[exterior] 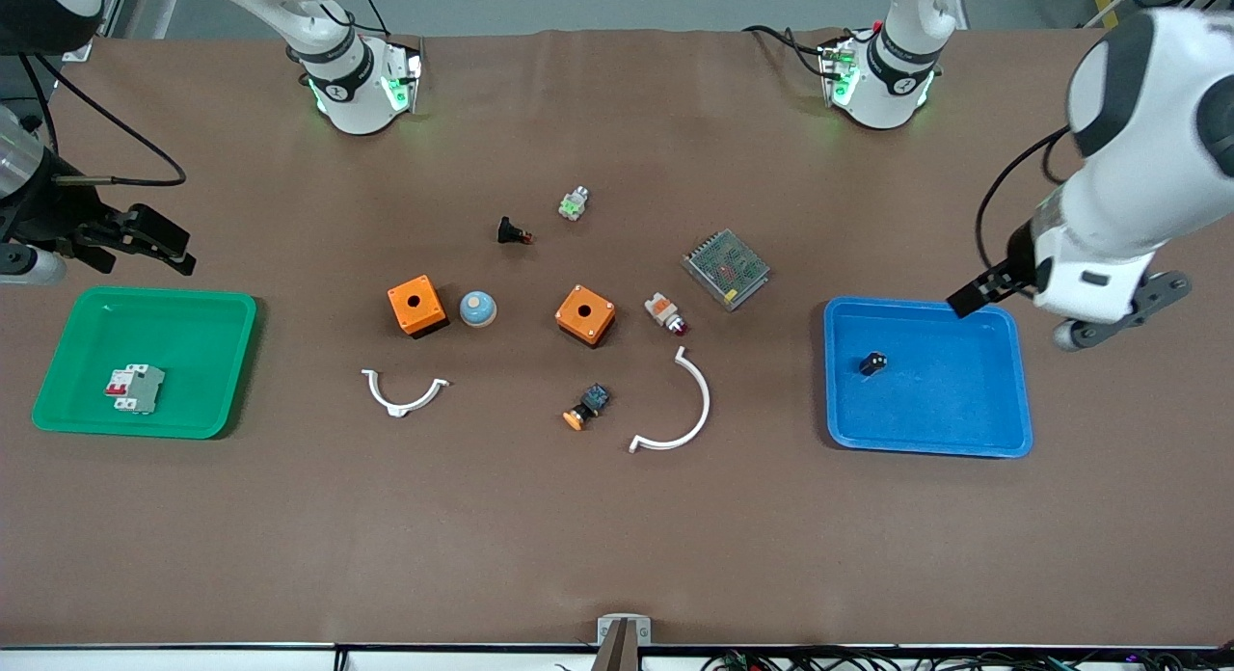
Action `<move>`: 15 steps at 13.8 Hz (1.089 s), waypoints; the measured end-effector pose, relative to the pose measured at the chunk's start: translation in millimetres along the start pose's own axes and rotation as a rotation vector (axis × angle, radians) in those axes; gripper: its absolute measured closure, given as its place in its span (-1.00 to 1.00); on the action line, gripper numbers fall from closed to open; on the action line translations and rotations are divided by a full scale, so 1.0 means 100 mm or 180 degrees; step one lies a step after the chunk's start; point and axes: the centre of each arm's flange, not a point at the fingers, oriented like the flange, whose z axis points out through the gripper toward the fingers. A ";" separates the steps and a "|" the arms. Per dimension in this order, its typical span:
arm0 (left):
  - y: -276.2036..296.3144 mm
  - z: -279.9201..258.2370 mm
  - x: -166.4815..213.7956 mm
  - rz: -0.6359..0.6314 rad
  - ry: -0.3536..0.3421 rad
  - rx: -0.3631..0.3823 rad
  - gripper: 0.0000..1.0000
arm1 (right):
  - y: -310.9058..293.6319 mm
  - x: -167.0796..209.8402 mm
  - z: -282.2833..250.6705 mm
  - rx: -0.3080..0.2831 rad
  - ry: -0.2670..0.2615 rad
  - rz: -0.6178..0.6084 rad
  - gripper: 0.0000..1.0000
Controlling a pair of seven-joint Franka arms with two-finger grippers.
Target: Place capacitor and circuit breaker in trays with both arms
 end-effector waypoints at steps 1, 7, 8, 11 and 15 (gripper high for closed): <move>-0.04 -0.13 0.00 0.0121 -0.0006 0.0004 -1.00 | 0.00 0.00 -0.01 0.0000 0.0006 0.0000 -1.00; -0.70 -0.73 0.03 0.0839 0.0139 -0.0066 -1.00 | 0.00 0.01 -0.06 0.0003 0.0042 0.0002 -1.00; -0.82 -0.78 0.01 0.0914 0.0142 -0.0070 -1.00 | 0.00 0.02 -0.07 0.0004 0.0047 0.0002 -1.00; -1.00 -0.81 -0.04 0.0963 0.0128 -0.0079 -1.00 | 0.00 0.02 -0.09 0.0005 0.0061 0.0001 -1.00; -1.01 -0.83 -0.10 0.0971 0.0115 -0.0154 -1.00 | 0.00 0.04 -0.15 0.0009 0.0115 0.0000 -1.00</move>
